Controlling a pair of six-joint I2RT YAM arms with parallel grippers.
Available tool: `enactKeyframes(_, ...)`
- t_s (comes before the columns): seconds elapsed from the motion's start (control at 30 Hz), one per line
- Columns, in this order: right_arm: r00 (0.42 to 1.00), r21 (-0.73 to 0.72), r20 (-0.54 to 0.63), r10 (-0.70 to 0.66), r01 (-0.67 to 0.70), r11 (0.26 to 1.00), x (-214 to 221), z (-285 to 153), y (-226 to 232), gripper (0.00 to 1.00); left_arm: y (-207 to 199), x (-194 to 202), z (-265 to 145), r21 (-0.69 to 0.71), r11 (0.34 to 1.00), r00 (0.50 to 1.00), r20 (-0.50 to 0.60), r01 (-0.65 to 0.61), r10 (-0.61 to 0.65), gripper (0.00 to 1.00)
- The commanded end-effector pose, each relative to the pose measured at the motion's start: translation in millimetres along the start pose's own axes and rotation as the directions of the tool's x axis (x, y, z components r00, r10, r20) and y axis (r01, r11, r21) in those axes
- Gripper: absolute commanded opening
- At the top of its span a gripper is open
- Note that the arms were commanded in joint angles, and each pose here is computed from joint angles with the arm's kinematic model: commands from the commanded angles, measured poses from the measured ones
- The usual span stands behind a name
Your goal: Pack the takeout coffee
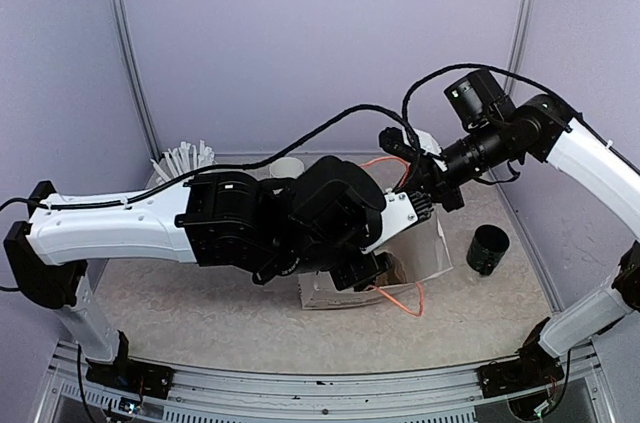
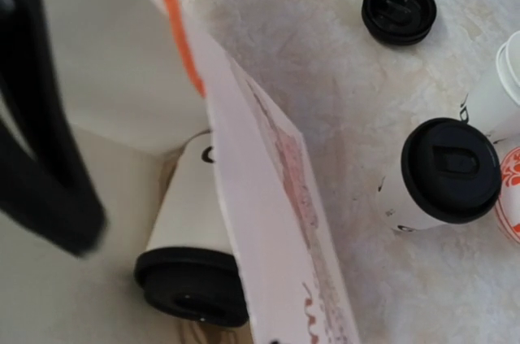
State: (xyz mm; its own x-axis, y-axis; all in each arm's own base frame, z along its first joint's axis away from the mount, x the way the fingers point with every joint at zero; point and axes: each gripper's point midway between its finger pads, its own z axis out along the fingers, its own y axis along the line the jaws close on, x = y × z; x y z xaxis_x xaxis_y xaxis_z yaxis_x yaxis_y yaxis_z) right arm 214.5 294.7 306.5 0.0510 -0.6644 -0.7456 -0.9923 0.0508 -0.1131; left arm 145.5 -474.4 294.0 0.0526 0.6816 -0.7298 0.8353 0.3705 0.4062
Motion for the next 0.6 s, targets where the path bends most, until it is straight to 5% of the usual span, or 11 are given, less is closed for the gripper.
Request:
enactKeyframes(0.0, 0.999, -0.002, 0.054, 0.003, -0.003, 1.000, -10.5, -15.6, 11.7, 0.00, -4.6, 10.4, 3.8, 0.000, 0.998, 0.996, -0.064, -0.064, 0.064, 0.57)
enactKeyframes(0.57, 0.998, -0.013, 0.055, 0.001, 0.000, 1.000, -4.9, -13.7, 18.0, 0.00, -27.8, 60.4, 32.3, -0.017, 0.974, 0.930, -0.301, -0.227, 0.211, 0.72)
